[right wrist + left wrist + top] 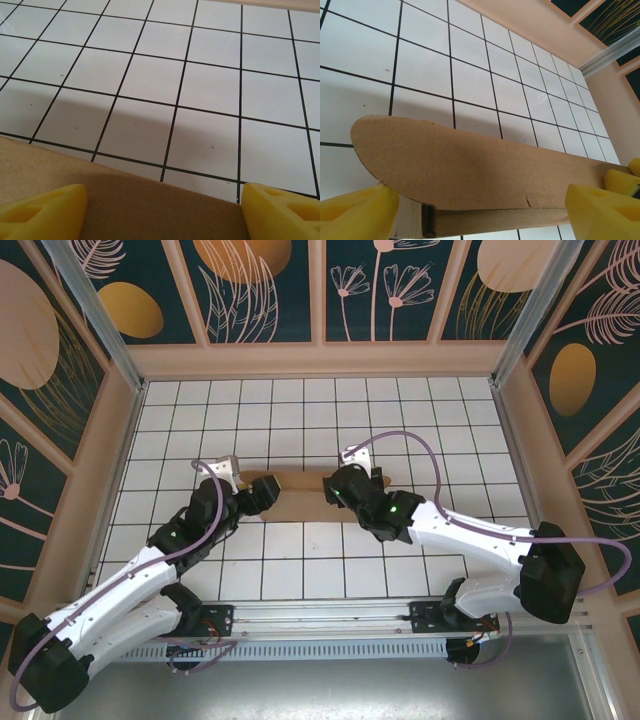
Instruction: Fold the paper box
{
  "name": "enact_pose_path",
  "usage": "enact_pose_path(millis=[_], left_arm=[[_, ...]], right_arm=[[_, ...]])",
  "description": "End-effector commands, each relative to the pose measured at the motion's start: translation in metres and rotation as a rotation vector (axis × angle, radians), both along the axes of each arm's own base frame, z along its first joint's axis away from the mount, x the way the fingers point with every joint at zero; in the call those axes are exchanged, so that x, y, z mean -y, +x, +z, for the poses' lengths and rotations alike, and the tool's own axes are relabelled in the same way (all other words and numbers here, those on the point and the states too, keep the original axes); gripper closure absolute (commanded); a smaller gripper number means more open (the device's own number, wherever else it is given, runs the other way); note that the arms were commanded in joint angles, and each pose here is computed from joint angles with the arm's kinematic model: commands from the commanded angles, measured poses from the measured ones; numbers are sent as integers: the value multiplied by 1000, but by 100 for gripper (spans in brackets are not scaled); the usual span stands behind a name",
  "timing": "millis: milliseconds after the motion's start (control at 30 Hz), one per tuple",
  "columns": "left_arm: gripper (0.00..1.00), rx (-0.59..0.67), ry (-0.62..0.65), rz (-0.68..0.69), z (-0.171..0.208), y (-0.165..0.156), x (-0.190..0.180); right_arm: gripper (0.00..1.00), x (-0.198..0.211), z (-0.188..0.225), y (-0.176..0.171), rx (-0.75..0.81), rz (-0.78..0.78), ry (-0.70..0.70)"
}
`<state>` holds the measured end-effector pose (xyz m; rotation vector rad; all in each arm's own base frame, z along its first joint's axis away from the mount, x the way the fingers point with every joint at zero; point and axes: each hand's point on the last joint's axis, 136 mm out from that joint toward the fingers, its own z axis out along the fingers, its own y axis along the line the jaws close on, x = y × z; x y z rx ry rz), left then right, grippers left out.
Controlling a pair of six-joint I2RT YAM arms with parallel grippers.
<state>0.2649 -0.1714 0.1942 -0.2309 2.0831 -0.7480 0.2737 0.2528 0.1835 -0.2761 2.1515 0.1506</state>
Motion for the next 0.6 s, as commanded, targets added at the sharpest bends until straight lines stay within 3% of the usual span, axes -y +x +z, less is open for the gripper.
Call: enact_pose_path(millis=[0, 200, 567], left_arm=[[12, 57, 17, 27, 24, 4, -5], [8, 90, 71, 73, 40, 6, -19], [1, 245, 252, 143, 104, 11, -46]], right_arm=[[19, 6, -3, -4, -28, 14, -71], [18, 1, 27, 2, 15, 21, -48], [19, 6, 96, 19, 95, 25, 46]])
